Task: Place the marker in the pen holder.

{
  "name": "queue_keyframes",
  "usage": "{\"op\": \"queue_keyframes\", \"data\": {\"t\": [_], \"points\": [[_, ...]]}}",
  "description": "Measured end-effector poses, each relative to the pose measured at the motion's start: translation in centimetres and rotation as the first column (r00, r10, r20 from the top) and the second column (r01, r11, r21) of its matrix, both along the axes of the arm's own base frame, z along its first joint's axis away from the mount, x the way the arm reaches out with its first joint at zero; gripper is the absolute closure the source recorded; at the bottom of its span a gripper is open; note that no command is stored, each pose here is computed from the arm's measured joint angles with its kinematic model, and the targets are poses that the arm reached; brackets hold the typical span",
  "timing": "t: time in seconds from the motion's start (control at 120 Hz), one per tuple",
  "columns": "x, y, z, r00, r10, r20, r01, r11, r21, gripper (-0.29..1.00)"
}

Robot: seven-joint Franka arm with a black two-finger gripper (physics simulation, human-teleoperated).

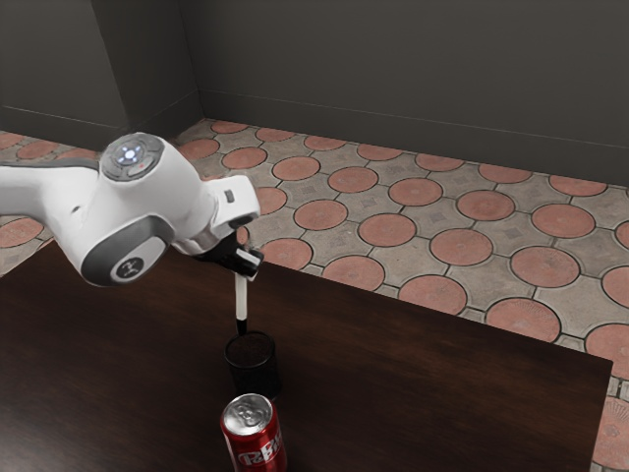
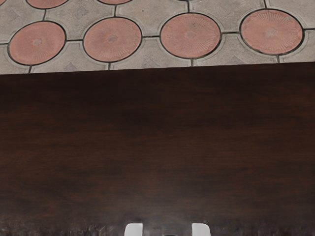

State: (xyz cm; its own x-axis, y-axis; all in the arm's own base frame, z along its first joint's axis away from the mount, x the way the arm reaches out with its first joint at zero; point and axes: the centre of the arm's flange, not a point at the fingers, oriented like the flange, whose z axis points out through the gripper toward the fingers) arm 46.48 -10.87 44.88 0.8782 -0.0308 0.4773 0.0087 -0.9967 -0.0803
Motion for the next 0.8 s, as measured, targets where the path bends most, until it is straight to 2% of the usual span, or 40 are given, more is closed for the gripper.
{"op": "queue_keyframes", "data": {"t": [0.167, 0.4, 0.8], "points": [[-1.7, -0.4, -1.3, 0.999, 0.052, -0.013, -0.053, 0.998, -0.024, 0.76], [-1.6, -0.3, -2.8, 0.992, 0.118, -0.040, -0.120, 0.991, -0.055, 0.76], [-0.4, -0.4, -4.5, 0.996, 0.089, -0.032, -0.088, 0.996, 0.026, 0.76]]}}
